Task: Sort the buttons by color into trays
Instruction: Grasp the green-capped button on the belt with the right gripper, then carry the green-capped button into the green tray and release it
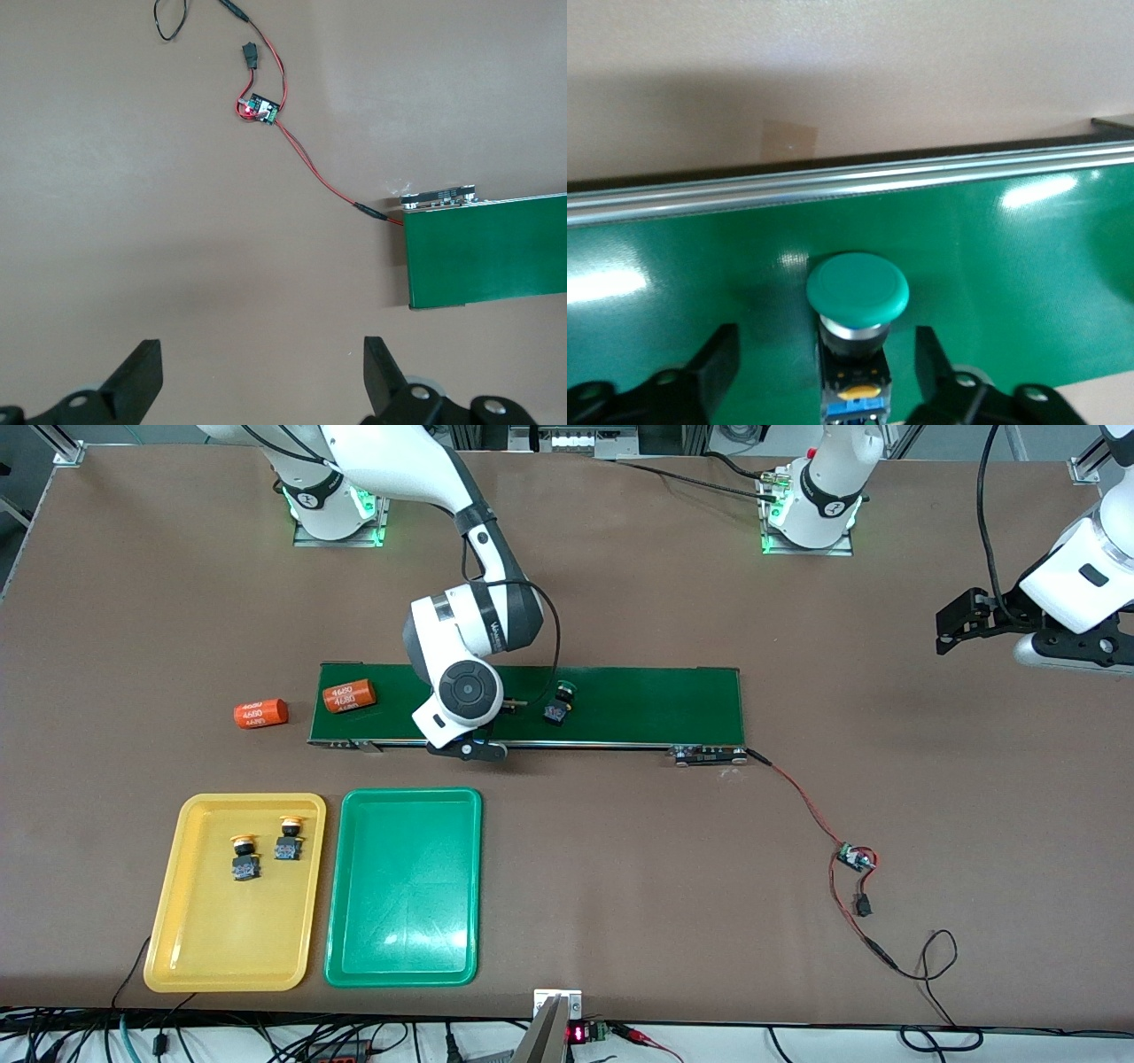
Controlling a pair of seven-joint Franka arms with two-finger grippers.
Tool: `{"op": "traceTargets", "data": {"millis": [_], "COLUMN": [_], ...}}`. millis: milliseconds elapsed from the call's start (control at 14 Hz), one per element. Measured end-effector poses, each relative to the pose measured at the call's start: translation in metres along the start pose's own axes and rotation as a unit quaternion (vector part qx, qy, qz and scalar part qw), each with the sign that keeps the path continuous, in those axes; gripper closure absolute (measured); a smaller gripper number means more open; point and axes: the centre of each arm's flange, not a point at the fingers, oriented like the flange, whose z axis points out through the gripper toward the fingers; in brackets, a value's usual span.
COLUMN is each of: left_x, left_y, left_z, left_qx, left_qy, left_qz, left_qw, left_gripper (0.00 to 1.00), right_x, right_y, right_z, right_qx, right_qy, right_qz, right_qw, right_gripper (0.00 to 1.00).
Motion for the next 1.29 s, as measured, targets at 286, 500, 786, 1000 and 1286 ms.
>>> {"op": "traceTargets", "data": {"millis": [286,500,786,1000,1286], "left_x": [0.0,0.0,0.0,0.0,0.0], "left_y": [0.0,0.0,0.0,0.0,0.0], "left_z": [0.0,0.0,0.0,0.0,0.0], "left_qx": [0.0,0.0,0.0,0.0,0.0], "left_qy": [0.0,0.0,0.0,0.0,0.0], "left_qz": [0.0,0.0,0.0,0.0,0.0], "left_qw": [1.0,1.0,1.0,1.0,1.0], "left_gripper": [0.0,0.0,0.0,0.0,0.0], "right_x": [0.006,0.008,0.031,0.074,0.156], "right_y": [0.01,0.013,0.042,0.091,0.157], "right_z": [-0.003,-0.013,-0.08,-0.113,-0.071], "right_qx": [-0.001,0.003,0.033,0.065,0.072], "right_qy": [0.002,0.009,0.065,0.12,0.197], "right_qz": [0.007,0.016,0.04,0.06,0.03], "right_qw": [1.0,1.0,0.997,0.989,0.977], "right_gripper": [0.6,0.67,0.67,0.67,0.67]}}
